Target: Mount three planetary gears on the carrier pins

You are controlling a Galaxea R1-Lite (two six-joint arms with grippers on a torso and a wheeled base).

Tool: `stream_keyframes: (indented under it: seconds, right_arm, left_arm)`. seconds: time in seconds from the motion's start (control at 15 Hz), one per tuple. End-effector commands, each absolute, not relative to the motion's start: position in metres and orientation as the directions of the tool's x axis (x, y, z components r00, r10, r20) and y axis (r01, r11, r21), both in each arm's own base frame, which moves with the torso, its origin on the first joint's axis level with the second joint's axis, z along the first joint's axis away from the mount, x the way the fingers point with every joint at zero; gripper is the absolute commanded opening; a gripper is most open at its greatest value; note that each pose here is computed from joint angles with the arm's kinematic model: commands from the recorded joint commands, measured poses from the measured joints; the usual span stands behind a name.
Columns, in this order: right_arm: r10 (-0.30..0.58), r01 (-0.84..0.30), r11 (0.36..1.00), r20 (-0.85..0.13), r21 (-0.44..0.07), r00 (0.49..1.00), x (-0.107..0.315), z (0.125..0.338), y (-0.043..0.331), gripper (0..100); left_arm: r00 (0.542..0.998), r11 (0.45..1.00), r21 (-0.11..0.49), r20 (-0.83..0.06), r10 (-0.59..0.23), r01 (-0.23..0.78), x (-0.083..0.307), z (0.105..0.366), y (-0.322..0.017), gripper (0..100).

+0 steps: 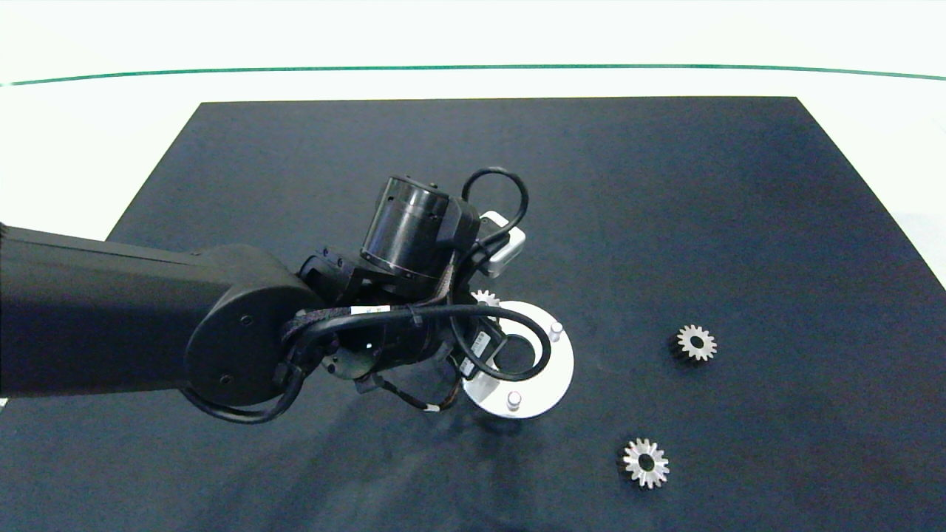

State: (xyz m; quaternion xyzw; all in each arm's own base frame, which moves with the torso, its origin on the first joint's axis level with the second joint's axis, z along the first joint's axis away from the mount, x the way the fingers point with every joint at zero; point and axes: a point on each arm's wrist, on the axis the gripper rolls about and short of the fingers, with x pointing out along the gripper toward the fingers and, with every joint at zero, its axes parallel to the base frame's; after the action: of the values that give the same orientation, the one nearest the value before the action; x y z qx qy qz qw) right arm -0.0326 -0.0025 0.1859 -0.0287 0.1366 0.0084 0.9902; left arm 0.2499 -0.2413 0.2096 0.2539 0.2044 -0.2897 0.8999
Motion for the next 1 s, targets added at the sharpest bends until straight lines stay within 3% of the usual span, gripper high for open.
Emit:
stream_keyframes:
  seconds: [0.07,1.0]
  right_arm:
    - [0.009,-0.025,0.998,-0.272,-0.055,0.962,-0.0329,0.1859,-0.0026,100]
    - [0.009,-0.025,0.998,-0.271,-0.055,0.963,-0.0332,0.1859,-0.0026,100]
  left_arm:
    - [0.748,0.702,0.340,-0.516,-0.417,0.626,0.2488,0.2092,-0.2413,1]
    - [0.740,0.700,0.339,-0.539,-0.403,0.629,0.2485,0.2012,-0.2388,1]
